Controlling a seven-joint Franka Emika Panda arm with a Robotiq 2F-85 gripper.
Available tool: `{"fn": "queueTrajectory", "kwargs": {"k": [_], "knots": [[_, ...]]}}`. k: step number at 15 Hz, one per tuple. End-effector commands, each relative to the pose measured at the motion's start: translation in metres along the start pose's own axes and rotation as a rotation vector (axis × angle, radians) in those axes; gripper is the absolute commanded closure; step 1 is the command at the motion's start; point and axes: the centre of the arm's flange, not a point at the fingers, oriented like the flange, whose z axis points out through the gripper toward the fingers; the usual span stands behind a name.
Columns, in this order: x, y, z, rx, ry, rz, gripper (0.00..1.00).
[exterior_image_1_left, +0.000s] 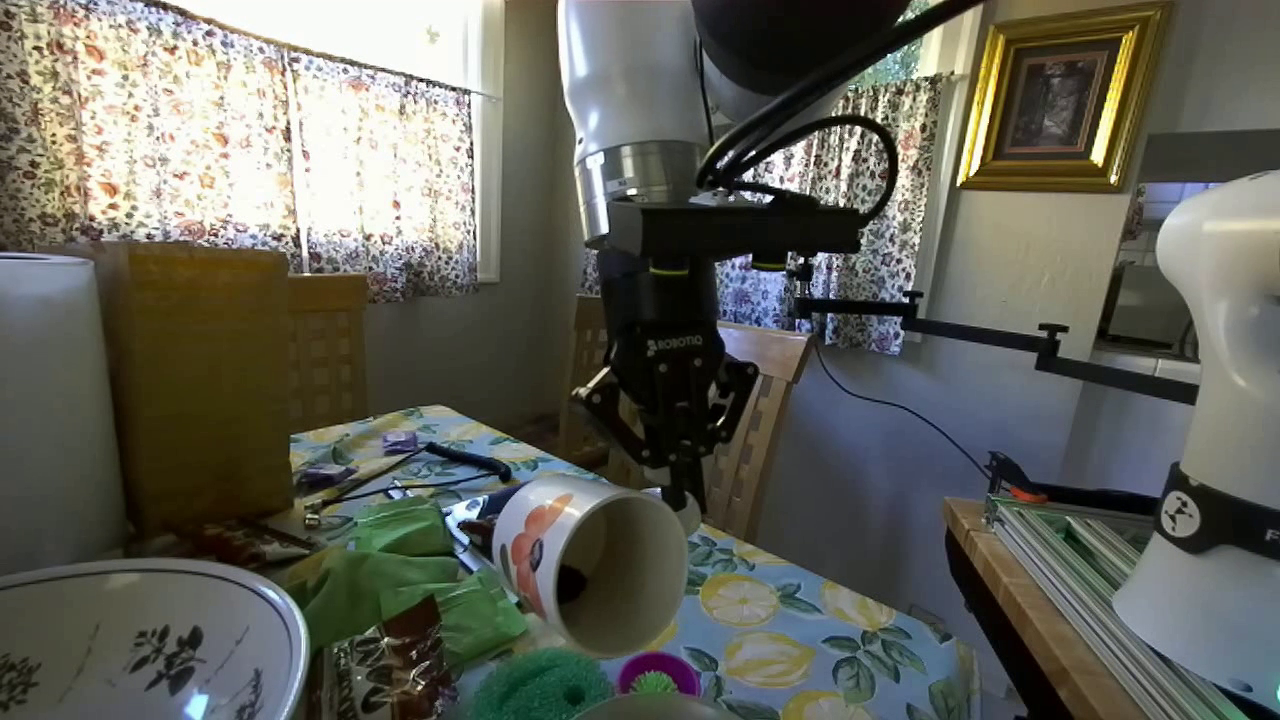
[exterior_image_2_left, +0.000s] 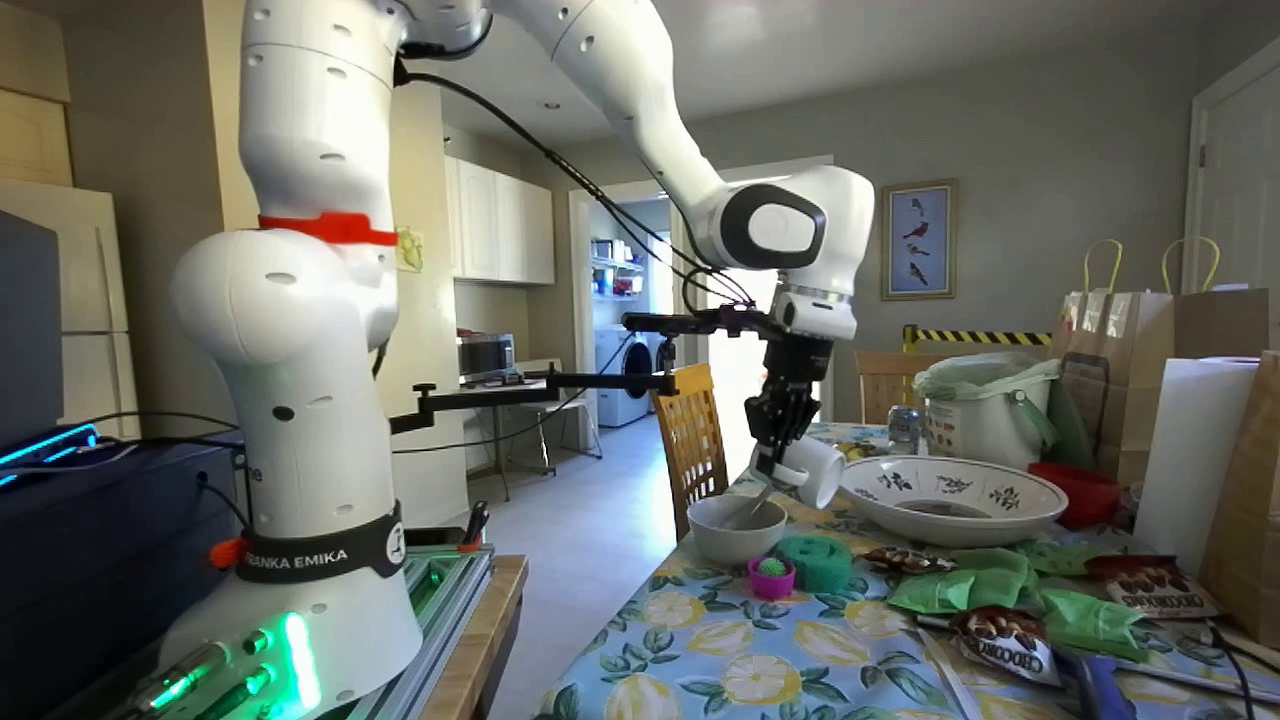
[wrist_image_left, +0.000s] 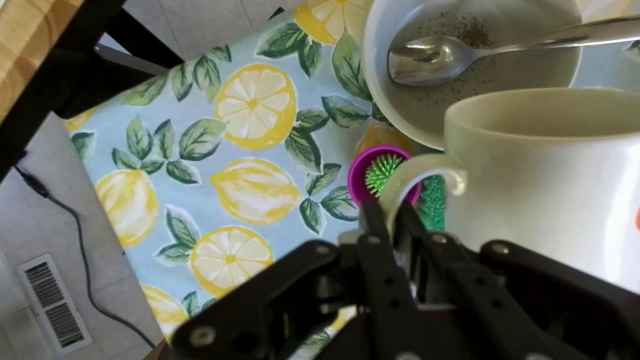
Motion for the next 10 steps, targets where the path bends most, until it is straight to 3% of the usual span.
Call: {"fn": "queueTrajectory", "kwargs": {"k": [1, 4, 5, 10], "knots": [[-0.022, 0.016, -0.007, 0.016, 0.073, 0.021, 0.97], [-0.025, 0.019, -0.007, 0.005, 0.088, 0.010, 0.97], [-0.015, 0.007, 0.001, -0.009, 0.060, 0.005, 0.89], [-0.018, 0.011, 0.002, -0.011, 0.061, 0.002, 0.89]]}}
